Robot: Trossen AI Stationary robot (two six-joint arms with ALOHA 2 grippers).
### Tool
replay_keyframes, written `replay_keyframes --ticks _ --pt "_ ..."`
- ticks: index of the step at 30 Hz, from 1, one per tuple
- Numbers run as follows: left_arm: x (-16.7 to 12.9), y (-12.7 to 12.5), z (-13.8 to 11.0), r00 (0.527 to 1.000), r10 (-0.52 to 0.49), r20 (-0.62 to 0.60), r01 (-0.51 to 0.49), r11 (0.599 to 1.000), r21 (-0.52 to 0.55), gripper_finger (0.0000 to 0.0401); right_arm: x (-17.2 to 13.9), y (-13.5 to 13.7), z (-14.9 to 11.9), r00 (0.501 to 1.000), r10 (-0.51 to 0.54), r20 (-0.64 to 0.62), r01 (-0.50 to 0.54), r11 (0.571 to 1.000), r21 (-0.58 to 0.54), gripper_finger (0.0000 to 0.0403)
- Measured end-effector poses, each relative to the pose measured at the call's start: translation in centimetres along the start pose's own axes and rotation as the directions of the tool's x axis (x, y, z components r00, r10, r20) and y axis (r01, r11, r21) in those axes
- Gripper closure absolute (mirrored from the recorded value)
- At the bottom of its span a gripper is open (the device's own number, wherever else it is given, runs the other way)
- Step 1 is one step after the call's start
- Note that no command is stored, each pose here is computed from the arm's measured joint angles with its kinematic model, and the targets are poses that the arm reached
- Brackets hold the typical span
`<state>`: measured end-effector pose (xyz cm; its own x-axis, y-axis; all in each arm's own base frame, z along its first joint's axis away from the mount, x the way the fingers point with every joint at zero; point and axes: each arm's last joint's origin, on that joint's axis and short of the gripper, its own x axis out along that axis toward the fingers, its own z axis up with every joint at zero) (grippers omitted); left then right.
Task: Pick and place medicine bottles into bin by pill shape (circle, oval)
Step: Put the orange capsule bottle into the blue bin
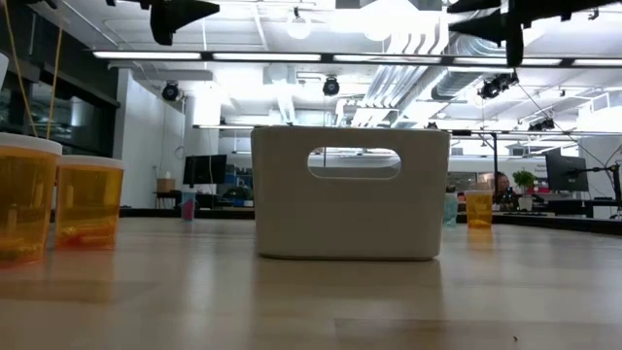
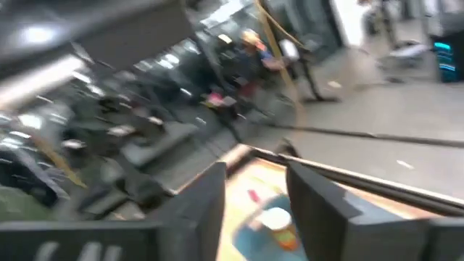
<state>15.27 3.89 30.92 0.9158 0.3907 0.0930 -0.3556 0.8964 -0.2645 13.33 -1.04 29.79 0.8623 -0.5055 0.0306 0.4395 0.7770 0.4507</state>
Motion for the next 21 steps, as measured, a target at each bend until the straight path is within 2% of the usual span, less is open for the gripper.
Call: replay_keyframes --ticks 3,7,11,14,17,19,21 --pt "0.0 0.0 0.0 1.0 0.0 0.0 0.0 1.0 0.0 0.0108 0.5 0.5 0.8 0.992 -0.107 -0.061 0.105 0.994 -0.028 0.021" --pt "0.0 0.0 0.0 1.0 0.0 0.0 0.0 1.0 -0.007 0.0108 0.9 1.1 1.4 0.98 -0.159 -0.121 0.149 0.985 -0.09 0.0167" --pt "0.0 0.0 0.0 1.0 -0.001 0.0 0.001 1.0 -0.007 0.0108 1.3 1.4 1.5 0.974 -0.181 -0.135 0.167 0.98 -0.108 0.0153" --pt "0.0 0.0 0.0 1.0 -0.001 -0.001 0.001 1.0 -0.007 0.0108 1.8 1.1 1.6 0.954 -0.27 -0.129 0.27 0.963 -0.014 0.0152" --pt "0.0 0.0 0.0 1.0 -0.001 -0.001 0.001 1.0 -0.01 0.0108 2.2 -0.3 1.9 0.882 -0.422 -0.209 0.449 0.888 0.104 0.0152" --pt "0.0 0.0 0.0 1.0 -0.001 0.0 0.001 1.0 -0.01 0.0108 2.2 -1.6 2.0 0.791 -0.522 -0.318 0.571 0.818 0.077 0.0152" --pt "0.0 0.0 0.0 1.0 -0.001 0.0 0.001 1.0 -0.01 0.0108 2.4 -2.9 1.9 0.672 -0.611 -0.418 0.677 0.735 0.014 0.0152"
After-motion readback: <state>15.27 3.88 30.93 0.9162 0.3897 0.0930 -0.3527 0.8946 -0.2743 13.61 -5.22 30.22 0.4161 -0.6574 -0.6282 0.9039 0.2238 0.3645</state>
